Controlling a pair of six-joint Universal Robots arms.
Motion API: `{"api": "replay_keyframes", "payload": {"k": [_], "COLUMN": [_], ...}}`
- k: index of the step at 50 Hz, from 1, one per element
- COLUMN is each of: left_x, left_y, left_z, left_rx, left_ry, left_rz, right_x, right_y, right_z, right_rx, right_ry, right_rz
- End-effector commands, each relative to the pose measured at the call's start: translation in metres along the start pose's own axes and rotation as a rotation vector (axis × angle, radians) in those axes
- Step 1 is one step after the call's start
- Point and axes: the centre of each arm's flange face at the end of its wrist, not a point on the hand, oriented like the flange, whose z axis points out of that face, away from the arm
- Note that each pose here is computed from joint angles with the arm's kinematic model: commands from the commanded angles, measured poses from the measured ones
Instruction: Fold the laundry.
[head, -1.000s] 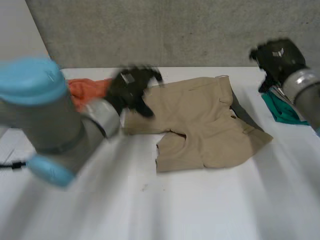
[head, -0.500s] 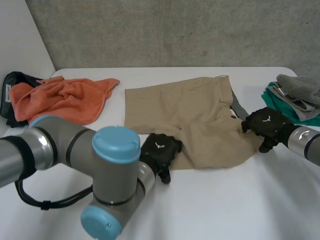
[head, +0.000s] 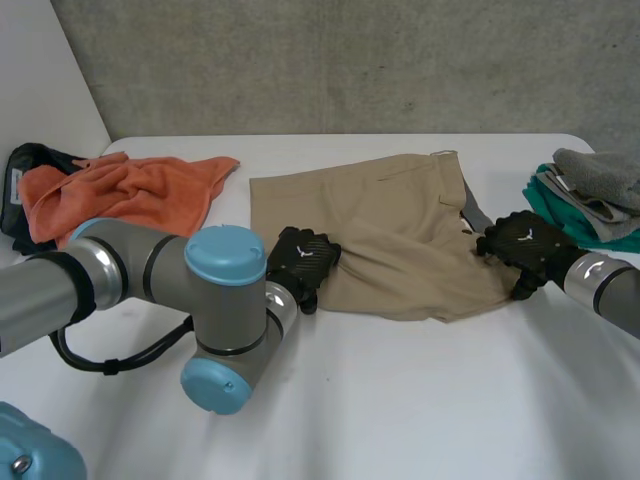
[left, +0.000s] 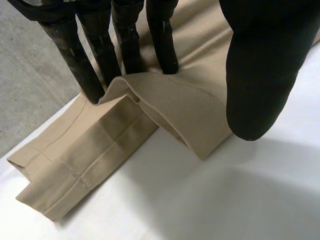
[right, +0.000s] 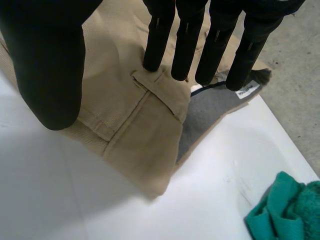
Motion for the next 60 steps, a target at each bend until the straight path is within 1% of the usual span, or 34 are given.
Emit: {"api": "replay_keyframes", "payload": {"k": [1, 7, 16, 19, 21, 25, 29, 33, 40, 46, 50, 54, 55, 58, 59, 60], "left_x": [0.002, 0.005, -0.005, -0.011, -0.019, -0.027, -0.029, -0.033, -0.039, -0.041, -0.044, -0.045, -0.044, -0.041, -0.038, -0.036], "left_y": [0.004, 0.008, 0.001, -0.01, -0.028, -0.046, -0.05, -0.058, -0.075, -0.081, -0.09, -0.094, -0.093, -0.086, -0.081, -0.077], "left_z": [0.007, 0.013, 0.018, 0.016, 0.01, 0.002, -0.004, -0.015, -0.034, -0.053, -0.076, -0.106, -0.12, -0.144, -0.16, -0.171], "left_rx": [0.006, 0.017, 0.041, 0.07, 0.113, 0.148, 0.142, 0.141, 0.151, 0.107, 0.069, 0.003, -0.039, -0.125, -0.192, -0.235], "left_ry": [0.01, 0.047, 0.021, -0.003, -0.023, -0.039, -0.041, -0.04, -0.029, -0.015, -0.002, 0.019, 0.032, 0.062, 0.088, 0.106], "left_rz": [0.002, -0.001, -0.003, -0.007, -0.015, -0.017, -0.022, -0.053, -0.151, -0.172, -0.173, -0.167, -0.165, -0.157, -0.154, -0.154], "right_x": [0.012, 0.014, 0.009, 0.007, 0.006, 0.006, 0.006, 0.0, -0.004, 0.0, 0.001, 0.002, 0.001, -0.003, -0.007, -0.008], "right_y": [-0.008, -0.012, -0.007, -0.007, -0.007, -0.008, -0.008, -0.002, 0.006, 0.003, 0.0, -0.025, -0.039, -0.056, -0.064, -0.066], "right_z": [-0.007, -0.01, -0.01, -0.01, -0.01, -0.01, -0.01, -0.007, 0.002, 0.001, -0.008, -0.037, -0.051, -0.074, -0.091, -0.1], "right_rx": [-0.008, -0.011, -0.023, -0.023, -0.024, -0.022, -0.018, -0.028, -0.025, -0.023, -0.042, -0.069, -0.086, -0.123, -0.159, -0.179], "right_ry": [0.04, 0.05, 0.033, 0.029, 0.028, 0.026, 0.023, 0.004, -0.005, 0.012, 0.014, -0.003, -0.019, -0.062, -0.094, -0.109], "right_rz": [-0.01, -0.014, -0.002, -0.001, 0.004, 0.005, 0.005, 0.01, 0.027, 0.052, 0.079, 0.077, 0.075, 0.085, 0.096, 0.1]}}
